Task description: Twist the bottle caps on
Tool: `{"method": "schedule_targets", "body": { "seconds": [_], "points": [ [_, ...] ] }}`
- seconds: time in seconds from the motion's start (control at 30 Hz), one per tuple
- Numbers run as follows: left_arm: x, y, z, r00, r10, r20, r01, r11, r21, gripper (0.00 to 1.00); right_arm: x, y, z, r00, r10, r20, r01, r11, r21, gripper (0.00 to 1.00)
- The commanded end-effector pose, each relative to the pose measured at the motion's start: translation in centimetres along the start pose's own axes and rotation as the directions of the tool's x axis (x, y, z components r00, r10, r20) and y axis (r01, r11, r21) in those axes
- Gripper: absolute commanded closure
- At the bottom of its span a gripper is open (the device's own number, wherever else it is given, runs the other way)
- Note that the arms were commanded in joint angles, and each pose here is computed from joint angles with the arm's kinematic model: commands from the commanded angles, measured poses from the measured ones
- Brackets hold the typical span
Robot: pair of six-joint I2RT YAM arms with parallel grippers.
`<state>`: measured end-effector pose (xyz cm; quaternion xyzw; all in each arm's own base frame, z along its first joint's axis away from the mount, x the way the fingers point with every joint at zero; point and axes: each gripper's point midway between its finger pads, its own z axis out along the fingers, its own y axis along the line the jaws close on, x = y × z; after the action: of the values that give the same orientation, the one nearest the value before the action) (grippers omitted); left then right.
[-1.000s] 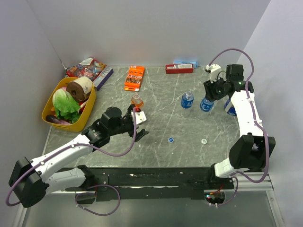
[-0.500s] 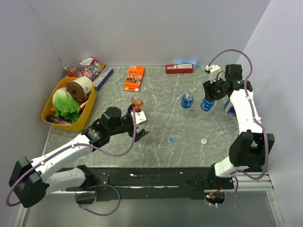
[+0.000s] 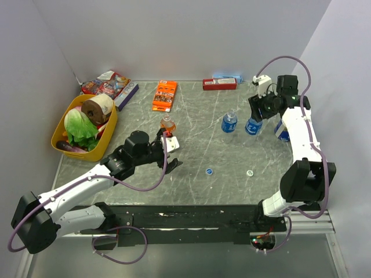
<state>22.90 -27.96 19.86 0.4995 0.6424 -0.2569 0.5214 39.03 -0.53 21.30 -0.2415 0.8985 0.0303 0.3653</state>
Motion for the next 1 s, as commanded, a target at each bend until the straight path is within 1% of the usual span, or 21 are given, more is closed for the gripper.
{"method": "schedule_targets", "body": {
  "seconds": [0.0, 0.03, 0.07, 0.1, 0.17, 0.23, 0.27, 0.3, 0.37, 0.43, 0.47, 0.57, 0.6, 0.63, 0.8, 0.97],
  "points": [
    [-2.5, 0.6, 0.1, 0.998, 0.028, 0.060, -0.028, 1.000, -0.002, 0.04, -3.5, -1.1, -2.2, 0.996, -0.017, 0.092, 0.013, 0.999, 0.039, 0.32],
    [-2.6, 0.8, 0.0, 0.998, 0.030, 0.058, -0.030, 1.000, -0.006, 0.04, -3.9, -0.9, -2.9, 0.995, -0.015, 0.099, 0.011, 0.999, 0.034, 0.29],
    [-3.0, 0.9, 0.0, 0.997, 0.040, 0.067, -0.040, 0.999, -0.008, 0.04, -5.1, -0.1, -4.3, 0.992, -0.019, 0.128, 0.019, 1.000, 0.002, 0.28],
    [-2.6, 1.0, -0.4, 0.999, 0.034, 0.039, -0.034, 0.999, -0.017, 0.04, -5.7, 0.2, -5.1, 0.989, -0.020, 0.148, 0.022, 1.000, -0.012, 0.27],
    [-3.2, 1.5, -1.0, 0.999, 0.037, 0.035, -0.036, 0.999, -0.035, 0.04, -7.4, 1.3, -7.3, 0.975, -0.032, 0.219, 0.040, 0.999, -0.034, 0.23],
    [-4.2, 2.9, -2.2, 0.998, 0.018, 0.065, -0.012, 0.996, -0.093, 0.04, -8.7, 3.2, -8.4, 0.959, -0.041, 0.281, 0.068, 0.994, -0.086, 0.21],
    [-4.9, 4.0, -3.0, 0.995, -0.010, 0.096, 0.023, 0.991, -0.131, 0.04, -8.8, 3.9, -8.3, 0.959, -0.030, 0.283, 0.063, 0.992, -0.109, 0.21],
    [-5.7, 4.6, -3.8, 0.992, -0.010, 0.124, 0.030, 0.987, -0.157, 0.04, -9.0, 4.9, -8.1, 0.957, -0.034, 0.288, 0.077, 0.987, -0.139, 0.21],
    [-6.6, 6.0, -4.9, 0.988, -0.036, 0.152, 0.068, 0.975, -0.213, 0.04, -9.1, 7.6, -6.7, 0.960, -0.072, 0.271, 0.127, 0.973, -0.192, 0.21],
    [-6.6, 6.8, -5.3, 0.987, -0.059, 0.149, 0.095, 0.964, -0.247, 0.04, -8.7, 8.8, -5.2, 0.961, -0.135, 0.240, 0.182, 0.965, -0.187, 0.22],
    [-6.7, 7.2, -5.5, 0.986, -0.073, 0.153, 0.111, 0.960, -0.256, 0.04, -8.5, 10.7, -4.2, 0.959, -0.170, 0.225, 0.219, 0.952, -0.213, 0.23],
    [-6.1, 7.3, -5.7, 0.983, -0.100, 0.151, 0.138, 0.956, -0.260, 0.04, -8.5, 11.7, -2.0, 0.962, -0.194, 0.192, 0.235, 0.946, -0.222, 0.23],
    [-6.3, 7.1, -6.0, 0.982, -0.098, 0.162, 0.138, 0.956, -0.258, 0.04, -8.5, 11.7, -1.5, 0.964, -0.196, 0.181, 0.233, 0.948, -0.217, 0.23],
    [-6.2, 7.0, -6.1, 0.981, -0.102, 0.163, 0.142, 0.956, -0.255, 0.04, -8.2, 11.2, -0.4, 0.969, -0.201, 0.144, 0.227, 0.953, -0.199, 0.23],
    [-5.9, 7.3, -7.0, 0.978, -0.115, 0.171, 0.159, 0.950, -0.269, 0.04, -9.1, 9.6, 0.7, 0.967, -0.218, 0.131, 0.235, 0.962, -0.136, 0.25],
    [-5.7, 7.5, -7.0, 0.979, -0.107, 0.172, 0.152, 0.950, -0.272, 0.04, -8.1, 9.3, 1.9, 0.972, -0.218, 0.088, 0.229, 0.965, -0.128, 0.26]
  ]
}}
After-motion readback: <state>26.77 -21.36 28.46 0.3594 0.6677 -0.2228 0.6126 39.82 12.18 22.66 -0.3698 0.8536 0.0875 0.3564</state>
